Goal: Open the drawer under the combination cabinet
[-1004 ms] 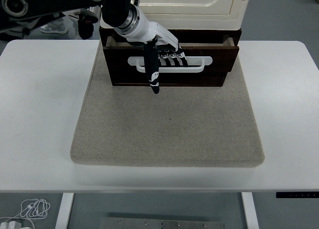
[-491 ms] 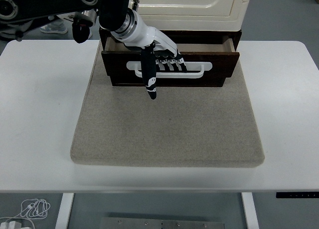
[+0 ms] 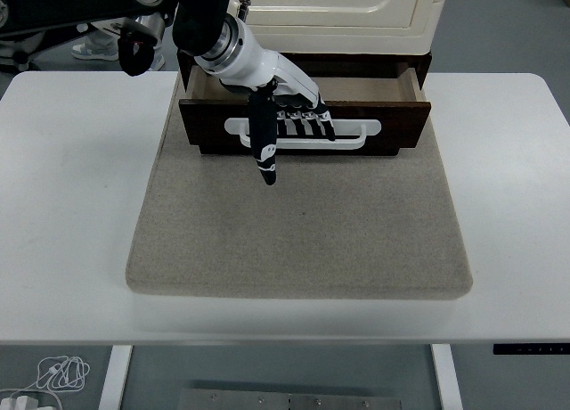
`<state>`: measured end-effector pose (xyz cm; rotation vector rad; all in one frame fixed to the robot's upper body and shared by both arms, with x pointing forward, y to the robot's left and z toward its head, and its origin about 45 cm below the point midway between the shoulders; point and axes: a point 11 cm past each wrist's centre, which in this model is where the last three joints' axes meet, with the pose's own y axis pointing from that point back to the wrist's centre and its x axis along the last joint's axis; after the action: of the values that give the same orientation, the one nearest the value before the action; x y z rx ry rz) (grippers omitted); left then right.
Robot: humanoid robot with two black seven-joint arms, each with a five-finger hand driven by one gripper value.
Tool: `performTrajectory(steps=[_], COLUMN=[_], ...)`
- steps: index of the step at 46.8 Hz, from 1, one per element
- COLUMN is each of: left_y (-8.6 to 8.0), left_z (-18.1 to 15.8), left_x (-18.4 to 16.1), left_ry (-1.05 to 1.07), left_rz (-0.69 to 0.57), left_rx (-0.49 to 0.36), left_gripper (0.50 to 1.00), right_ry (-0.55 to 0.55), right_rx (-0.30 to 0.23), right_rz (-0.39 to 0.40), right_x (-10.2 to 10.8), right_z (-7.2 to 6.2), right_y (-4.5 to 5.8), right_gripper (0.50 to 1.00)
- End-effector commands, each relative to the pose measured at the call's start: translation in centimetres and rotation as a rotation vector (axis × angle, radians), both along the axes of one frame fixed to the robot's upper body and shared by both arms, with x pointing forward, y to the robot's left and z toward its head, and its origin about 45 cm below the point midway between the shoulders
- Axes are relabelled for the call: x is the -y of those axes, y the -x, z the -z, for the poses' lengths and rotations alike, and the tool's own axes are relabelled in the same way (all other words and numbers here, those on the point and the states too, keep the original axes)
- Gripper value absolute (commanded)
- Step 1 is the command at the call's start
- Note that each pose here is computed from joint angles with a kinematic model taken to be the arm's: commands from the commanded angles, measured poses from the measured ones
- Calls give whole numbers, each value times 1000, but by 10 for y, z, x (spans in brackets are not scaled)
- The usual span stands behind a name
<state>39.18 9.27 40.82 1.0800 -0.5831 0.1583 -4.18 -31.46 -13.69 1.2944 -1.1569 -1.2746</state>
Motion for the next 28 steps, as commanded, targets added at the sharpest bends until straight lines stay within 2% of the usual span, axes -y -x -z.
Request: performTrajectory(steps=[1,28], left_y=[2,9], left_z=[0,-6], left_x=[0,-6], left_ry=[-2,5], left_rz=[6,16], left_rx=[-2,-6], left_gripper=[1000,1000], right_ry=[0,0], right_rx=[0,0], right_rz=[0,0], right_x=[0,0], right_z=[0,0], right_y=[0,0], right_gripper=[926,926])
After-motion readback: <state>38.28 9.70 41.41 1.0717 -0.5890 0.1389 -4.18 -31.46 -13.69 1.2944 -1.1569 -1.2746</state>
